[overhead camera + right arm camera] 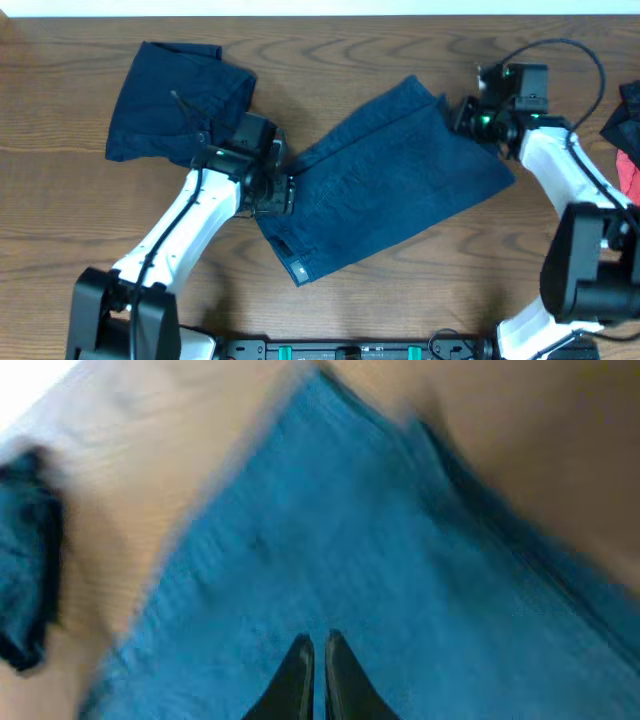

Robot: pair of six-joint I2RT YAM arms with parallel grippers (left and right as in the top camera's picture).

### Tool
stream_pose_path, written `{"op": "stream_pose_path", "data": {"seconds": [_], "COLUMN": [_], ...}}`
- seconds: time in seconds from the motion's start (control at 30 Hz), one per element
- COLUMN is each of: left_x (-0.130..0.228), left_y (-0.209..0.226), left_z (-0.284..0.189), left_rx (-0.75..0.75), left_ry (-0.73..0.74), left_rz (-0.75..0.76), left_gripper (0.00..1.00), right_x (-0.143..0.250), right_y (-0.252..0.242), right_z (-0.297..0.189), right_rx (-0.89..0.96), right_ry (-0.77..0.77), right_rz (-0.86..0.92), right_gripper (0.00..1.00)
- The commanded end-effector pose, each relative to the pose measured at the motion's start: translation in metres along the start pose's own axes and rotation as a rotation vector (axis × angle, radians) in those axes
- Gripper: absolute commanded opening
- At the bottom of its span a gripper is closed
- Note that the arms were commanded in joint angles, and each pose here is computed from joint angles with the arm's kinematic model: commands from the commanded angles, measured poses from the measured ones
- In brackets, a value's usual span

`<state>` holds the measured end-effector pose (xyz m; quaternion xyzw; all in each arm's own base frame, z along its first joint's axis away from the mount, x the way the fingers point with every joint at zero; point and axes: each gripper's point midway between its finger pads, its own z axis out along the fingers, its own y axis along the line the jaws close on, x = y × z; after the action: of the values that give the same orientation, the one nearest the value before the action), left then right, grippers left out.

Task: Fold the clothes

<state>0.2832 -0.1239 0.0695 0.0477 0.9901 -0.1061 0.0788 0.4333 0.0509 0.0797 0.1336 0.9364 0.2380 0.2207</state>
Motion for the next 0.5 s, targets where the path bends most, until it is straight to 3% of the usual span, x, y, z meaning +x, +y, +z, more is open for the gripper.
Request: {"op": "stream_pose_path", "data": {"seconds": [0.0,0.17,0.3,0.47], "left_x": [0.0,0.006,0.021,0.037], "left_y": [-0.037,-0.043,-0.025,0.008], "left_z": [-0.006,0.022,0.049,0.073], "left_rx": [0.181,0.137,0.045,-0.091], "left_ry": [0.011,0.026,0.101,0.198], "left_rz": [0.004,0.093,0.093,0.119], "left_gripper": [0.57,0.26,0.19,0.19], "right_x": [0.033,0.081,0.106,0.137], "right_y": [-0.043,-0.095,-0.134,-0.181], "right_z": [0.004,0.007,0.013,-0.003], "right_rx": [0.213,0.444,0.579,0.698], "right_ry": [0.11,0.268,0.309,0.349], "right_rz": [0.004,0.109,0.221,0.444], "right_gripper": [0.03,0.02,0.01,0.01]}}
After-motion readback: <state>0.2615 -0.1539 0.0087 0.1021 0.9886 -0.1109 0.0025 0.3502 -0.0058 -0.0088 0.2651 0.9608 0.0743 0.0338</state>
